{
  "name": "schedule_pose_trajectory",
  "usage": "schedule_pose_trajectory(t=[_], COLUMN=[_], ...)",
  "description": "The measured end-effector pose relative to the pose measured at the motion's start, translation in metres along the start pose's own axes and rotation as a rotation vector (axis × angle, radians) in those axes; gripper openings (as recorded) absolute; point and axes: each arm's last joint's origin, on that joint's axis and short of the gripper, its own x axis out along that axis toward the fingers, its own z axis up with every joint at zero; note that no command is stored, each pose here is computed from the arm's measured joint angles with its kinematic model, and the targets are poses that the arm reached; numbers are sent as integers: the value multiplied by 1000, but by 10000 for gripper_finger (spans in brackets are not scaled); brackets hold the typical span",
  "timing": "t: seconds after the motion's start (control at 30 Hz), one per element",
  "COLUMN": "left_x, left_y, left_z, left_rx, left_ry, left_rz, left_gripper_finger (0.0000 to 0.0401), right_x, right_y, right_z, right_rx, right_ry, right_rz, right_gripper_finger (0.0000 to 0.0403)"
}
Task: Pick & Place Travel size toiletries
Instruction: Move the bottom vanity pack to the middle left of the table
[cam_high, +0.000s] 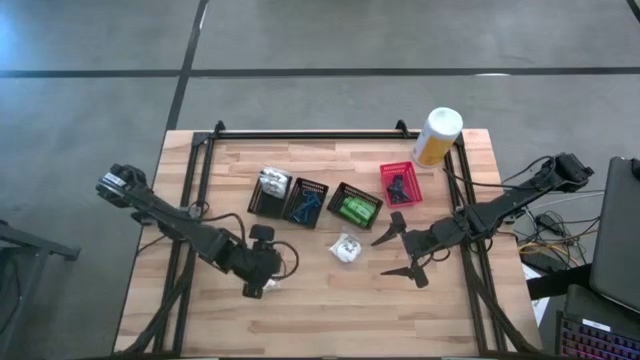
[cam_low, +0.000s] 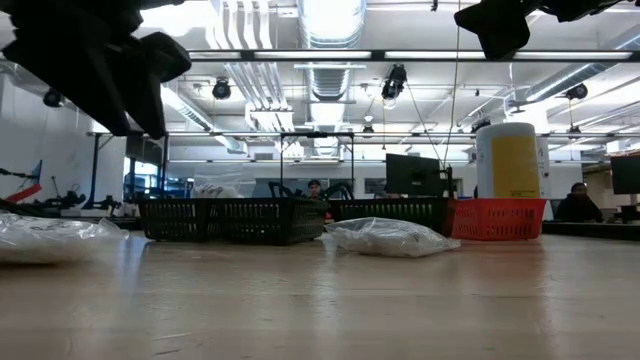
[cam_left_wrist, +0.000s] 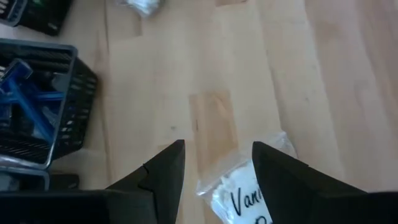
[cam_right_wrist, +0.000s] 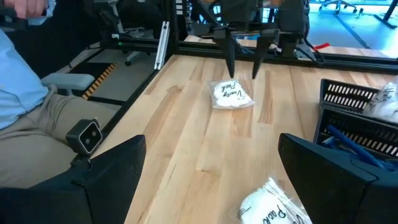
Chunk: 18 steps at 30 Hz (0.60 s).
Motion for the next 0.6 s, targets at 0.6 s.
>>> schedule_pose_trajectory(t=[0.6], left_x=[0], left_y=[0], left_z=[0], left_rx=[-24], left_ry=[-1], left_rz=[1], left_gripper_finger=[193], right_x=[0], right_y=[0], right_z=[0], right_rx=[1], right_ry=[2], right_rz=[0], right_gripper_finger=[364])
